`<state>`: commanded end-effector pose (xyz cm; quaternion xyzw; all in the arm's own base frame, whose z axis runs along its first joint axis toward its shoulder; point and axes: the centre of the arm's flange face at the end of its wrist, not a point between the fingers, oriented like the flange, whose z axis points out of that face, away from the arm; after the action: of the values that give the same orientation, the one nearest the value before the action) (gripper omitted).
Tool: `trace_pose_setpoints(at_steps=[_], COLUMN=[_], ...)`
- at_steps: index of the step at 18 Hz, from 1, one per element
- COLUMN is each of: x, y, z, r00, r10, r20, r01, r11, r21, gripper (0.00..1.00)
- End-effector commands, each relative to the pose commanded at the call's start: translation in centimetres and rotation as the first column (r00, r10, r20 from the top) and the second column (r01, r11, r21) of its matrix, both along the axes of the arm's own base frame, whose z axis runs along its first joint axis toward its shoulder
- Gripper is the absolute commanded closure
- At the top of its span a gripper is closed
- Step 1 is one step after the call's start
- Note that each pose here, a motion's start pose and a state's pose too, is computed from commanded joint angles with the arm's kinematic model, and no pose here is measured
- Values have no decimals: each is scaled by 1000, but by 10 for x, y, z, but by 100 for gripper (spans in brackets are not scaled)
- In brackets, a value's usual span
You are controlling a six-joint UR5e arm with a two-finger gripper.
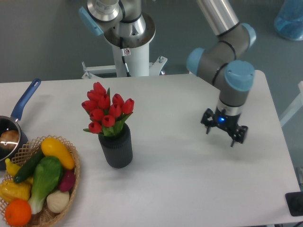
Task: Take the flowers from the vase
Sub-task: 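Move the open gripper toward the red tulips in the black vase, then close the gripper around the tulip stems above the vase rim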
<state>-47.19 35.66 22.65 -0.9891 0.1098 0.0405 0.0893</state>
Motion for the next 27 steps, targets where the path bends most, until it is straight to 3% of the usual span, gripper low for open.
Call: trace_pose_setpoints(at_steps=[3, 7, 12, 17, 21, 27], x=[20, 51, 83, 103, 119, 160], y=[10, 17, 18, 22, 20, 35], z=[20, 55, 82, 111, 111, 112], r00=[998, 988, 981, 966, 962, 941], r10=[-28, -85, -127, -189, -207, -280], r20=[48, 127, 145, 177, 178, 192], r01=[20, 21, 24, 11, 20, 50], r11=[986, 898, 828, 712, 703, 673], r21=[167, 439, 560, 702, 711, 738], gripper=[0, 0, 0, 0, 0, 0])
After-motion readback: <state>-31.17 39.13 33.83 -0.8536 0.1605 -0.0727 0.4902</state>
